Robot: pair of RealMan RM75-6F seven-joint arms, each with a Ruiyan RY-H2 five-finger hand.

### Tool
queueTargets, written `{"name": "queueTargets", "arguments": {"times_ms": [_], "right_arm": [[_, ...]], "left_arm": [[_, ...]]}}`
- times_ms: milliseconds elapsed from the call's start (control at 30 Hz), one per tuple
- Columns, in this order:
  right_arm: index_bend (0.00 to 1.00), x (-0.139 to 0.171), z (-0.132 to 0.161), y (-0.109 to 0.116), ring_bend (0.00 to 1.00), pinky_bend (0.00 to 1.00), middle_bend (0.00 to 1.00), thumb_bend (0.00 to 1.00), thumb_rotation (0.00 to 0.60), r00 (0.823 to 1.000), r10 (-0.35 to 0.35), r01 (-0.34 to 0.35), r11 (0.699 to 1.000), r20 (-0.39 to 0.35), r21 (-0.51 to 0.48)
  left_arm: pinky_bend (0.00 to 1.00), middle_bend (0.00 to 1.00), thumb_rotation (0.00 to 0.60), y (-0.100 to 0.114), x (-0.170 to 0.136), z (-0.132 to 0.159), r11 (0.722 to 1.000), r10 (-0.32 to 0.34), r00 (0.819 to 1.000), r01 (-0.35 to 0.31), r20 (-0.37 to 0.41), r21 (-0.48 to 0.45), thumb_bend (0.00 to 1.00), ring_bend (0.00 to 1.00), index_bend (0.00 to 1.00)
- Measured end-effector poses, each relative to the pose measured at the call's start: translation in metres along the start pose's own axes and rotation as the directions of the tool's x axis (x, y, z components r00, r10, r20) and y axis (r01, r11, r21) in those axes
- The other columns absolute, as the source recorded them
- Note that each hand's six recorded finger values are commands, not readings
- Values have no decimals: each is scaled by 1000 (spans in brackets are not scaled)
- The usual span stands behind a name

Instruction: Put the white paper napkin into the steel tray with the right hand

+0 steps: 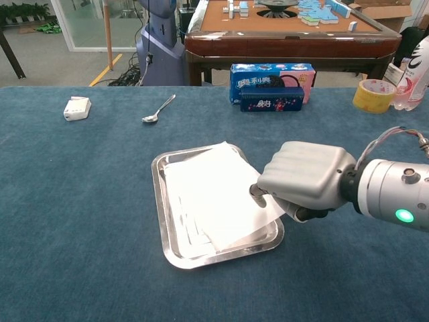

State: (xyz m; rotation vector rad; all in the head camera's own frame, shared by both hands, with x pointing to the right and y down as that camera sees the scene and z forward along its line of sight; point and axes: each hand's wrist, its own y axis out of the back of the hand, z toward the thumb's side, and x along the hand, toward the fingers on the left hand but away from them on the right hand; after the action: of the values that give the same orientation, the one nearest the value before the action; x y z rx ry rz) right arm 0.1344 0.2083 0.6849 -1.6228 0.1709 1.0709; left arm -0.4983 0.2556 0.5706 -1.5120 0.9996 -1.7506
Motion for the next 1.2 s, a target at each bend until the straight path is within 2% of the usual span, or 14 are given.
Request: {"name": "queueTargets", "arguments": {"times_ms": [1200], "right_arm": [[353, -16, 29, 0, 1000, 1000, 1000, 1000, 600, 1000, -12, 12, 995, 1, -103]], "left_arm": [[324, 223, 600, 4, -1, -2, 1000, 11, 1000, -11, -3, -5, 197, 212, 238]]}}
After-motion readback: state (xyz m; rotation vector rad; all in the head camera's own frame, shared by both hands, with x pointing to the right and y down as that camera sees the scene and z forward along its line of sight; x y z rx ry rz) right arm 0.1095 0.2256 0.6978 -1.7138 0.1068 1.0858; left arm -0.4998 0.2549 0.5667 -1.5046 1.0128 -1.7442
